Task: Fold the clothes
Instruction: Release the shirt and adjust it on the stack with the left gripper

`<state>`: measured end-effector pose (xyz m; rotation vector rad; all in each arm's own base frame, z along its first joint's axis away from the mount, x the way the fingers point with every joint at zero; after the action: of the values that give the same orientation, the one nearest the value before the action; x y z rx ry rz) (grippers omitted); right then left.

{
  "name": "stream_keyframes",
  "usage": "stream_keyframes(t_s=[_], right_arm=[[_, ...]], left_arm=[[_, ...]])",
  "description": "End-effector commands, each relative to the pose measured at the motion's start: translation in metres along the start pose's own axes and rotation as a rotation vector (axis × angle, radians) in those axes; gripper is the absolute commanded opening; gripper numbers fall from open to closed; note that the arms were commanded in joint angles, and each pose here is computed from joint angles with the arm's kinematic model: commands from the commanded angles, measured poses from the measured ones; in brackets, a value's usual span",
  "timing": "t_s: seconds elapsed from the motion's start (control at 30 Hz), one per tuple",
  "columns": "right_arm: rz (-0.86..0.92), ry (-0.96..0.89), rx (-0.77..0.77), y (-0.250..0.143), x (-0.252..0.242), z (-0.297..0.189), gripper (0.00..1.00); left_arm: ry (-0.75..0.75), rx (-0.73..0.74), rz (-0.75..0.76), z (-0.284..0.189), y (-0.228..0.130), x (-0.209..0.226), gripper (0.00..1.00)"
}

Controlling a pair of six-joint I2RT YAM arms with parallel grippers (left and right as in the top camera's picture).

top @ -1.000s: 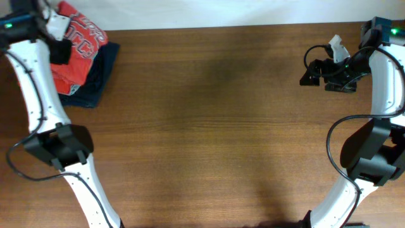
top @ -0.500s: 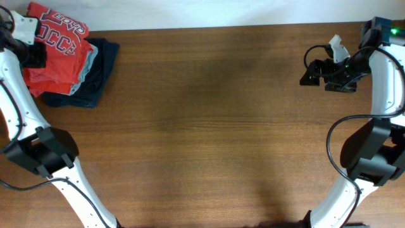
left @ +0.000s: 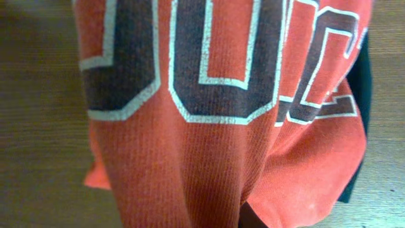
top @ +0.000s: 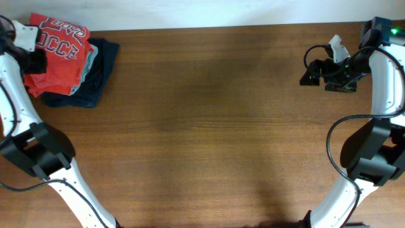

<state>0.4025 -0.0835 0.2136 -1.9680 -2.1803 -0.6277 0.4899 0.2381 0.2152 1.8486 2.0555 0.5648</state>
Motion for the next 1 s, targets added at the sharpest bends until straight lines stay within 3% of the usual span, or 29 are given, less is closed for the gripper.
stream_keyframes(t_s=[0.0, 0.17, 0.27, 0.47, 0.6, 0.77, 0.8, 0.87, 0.9, 0.93, 0.97], right_arm=[[-0.022, -0.014, -0.011, 0.000, 0.002, -0.006, 0.98], [-0.022, -0.014, -0.011, 0.000, 0.002, -0.006, 0.99], [-0.022, -0.014, -0.011, 0.000, 0.002, -0.006, 0.99], [-0.022, -0.014, -0.011, 0.000, 0.002, -0.006, 0.98], [-0.022, -0.014, -0.011, 0.000, 0.002, -0.006, 0.98], [-0.022, -0.014, -0.011, 0.000, 0.002, -0.006, 0.99], [-0.022, -0.014, -0.011, 0.000, 0.002, -0.006, 0.99], [-0.022, -0.014, -0.011, 0.000, 0.002, -0.006, 0.99], [-0.022, -0.014, -0.011, 0.000, 0.002, -0.006, 0.98], [-0.022, -0.014, -0.011, 0.000, 0.002, -0.006, 0.98], [-0.022, -0.014, -0.011, 0.000, 0.002, -0.006, 0.99]], left_arm=[[0.023, -0.044, -0.019, -0.019, 0.002, 0.017, 0.00], [0.033, -0.036, -0.043, -0.015, -0.004, 0.031, 0.15], [0.035, -0.027, -0.061, -0.008, -0.008, 0.037, 0.51], [0.058, -0.057, -0.155, 0.005, -0.009, 0.056, 0.79], [0.094, -0.114, -0.260, -0.004, 0.000, 0.066, 0.86], [0.079, -0.217, -0.437, -0.032, 0.019, 0.065, 0.84], [0.037, -0.239, -0.473, -0.034, 0.023, 0.062, 0.79], [-0.074, -0.277, -0.516, -0.035, 0.032, 0.052, 0.45], [-0.142, -0.292, -0.538, -0.032, 0.036, 0.047, 0.11], [-0.188, -0.304, -0.555, -0.031, 0.039, 0.044, 0.01], [-0.227, -0.310, -0.570, -0.028, 0.042, 0.041, 0.01]])
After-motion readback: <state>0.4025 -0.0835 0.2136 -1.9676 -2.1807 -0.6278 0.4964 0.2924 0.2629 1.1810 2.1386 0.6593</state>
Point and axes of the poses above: each gripper's point midway between its finger pads, its own z axis out along the fingers, its own x axis along the line the jaws close on, y = z × x, the point moved 6 cm from there along -z, back along the fingers, and after that the axes turned 8 degrees about -z, right-handed, at the moved point
